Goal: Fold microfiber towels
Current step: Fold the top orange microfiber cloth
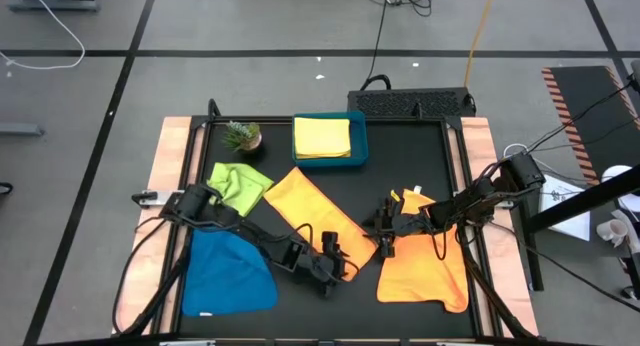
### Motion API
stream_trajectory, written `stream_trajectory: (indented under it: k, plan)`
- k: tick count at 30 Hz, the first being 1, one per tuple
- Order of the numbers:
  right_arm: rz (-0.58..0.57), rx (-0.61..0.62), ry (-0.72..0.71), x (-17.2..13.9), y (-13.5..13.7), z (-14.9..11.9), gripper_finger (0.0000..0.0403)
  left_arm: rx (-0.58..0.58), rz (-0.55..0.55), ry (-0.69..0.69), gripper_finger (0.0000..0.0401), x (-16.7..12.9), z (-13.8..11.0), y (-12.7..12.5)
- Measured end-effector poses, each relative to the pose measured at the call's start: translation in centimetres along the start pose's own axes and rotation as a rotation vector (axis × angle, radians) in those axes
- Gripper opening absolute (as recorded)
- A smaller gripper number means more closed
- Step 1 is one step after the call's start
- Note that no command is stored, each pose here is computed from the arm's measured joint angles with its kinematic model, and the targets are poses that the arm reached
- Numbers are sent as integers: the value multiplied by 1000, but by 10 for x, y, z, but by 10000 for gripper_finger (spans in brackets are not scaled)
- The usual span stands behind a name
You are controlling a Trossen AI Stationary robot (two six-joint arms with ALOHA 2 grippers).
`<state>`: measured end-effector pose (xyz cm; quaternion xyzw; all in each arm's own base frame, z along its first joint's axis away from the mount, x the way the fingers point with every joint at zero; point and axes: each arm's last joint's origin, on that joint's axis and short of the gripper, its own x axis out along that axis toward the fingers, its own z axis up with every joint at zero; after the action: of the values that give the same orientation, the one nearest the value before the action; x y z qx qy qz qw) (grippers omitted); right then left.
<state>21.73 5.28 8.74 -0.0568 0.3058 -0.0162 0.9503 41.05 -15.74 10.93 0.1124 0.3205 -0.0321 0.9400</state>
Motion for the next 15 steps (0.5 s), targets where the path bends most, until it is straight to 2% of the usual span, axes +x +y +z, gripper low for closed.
stream_trajectory:
  k: [9, 13, 15]
  plan:
    - [-1, -1, 5, 0, 0, 0, 189, 78, -20, -87, 239, -13, 16, -8]
    - [-1, 0, 5, 0, 0, -1, 189, 174, -41, -20, 239, -15, 8, -18]
    - [-1, 0, 5, 0, 0, -1, 189, 181, -48, -3, 239, -16, 6, -21]
